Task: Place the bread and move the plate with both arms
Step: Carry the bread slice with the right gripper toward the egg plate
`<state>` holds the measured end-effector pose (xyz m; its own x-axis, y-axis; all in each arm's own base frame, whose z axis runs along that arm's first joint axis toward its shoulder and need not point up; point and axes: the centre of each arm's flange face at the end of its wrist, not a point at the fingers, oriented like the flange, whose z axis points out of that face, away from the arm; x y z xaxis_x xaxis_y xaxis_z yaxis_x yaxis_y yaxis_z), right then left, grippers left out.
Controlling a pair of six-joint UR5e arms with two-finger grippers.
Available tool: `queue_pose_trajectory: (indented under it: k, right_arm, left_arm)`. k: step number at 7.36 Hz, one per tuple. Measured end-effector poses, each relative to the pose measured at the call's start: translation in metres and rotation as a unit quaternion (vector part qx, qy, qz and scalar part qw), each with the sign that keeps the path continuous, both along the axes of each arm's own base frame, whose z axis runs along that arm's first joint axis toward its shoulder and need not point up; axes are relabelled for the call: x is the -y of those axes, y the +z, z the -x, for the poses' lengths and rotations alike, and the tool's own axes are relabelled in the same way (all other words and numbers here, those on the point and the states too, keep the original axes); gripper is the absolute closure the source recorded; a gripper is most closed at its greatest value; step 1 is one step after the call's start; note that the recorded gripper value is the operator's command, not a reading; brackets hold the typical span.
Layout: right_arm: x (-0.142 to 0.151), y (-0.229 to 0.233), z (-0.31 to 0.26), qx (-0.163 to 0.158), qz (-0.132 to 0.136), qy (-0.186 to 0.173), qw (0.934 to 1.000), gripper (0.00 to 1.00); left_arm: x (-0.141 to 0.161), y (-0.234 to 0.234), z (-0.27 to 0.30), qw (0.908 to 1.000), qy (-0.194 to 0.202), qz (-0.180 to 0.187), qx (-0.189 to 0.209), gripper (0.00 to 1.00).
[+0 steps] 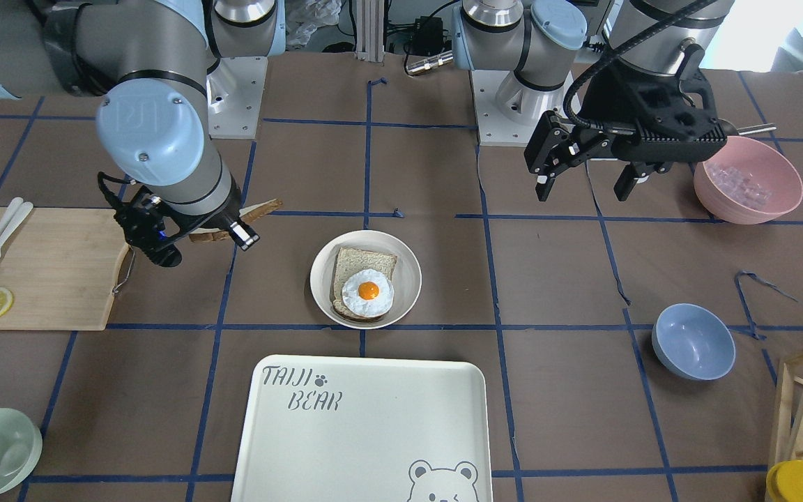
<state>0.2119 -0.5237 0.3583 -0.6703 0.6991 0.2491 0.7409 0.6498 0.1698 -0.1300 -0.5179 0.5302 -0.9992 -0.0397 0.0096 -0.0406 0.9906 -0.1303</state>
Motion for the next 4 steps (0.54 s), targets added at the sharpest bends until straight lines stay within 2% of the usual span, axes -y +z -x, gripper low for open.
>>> queue_pose_trajectory:
  k: [4]
  right_arm:
    - [-0.018,-0.019,-0.092,0.01,0.02,-0.048,0.9986,1.0]
  left_arm:
    - [0.0,0.001,0.0,1.0,0.0,0.001,0.001,0.0]
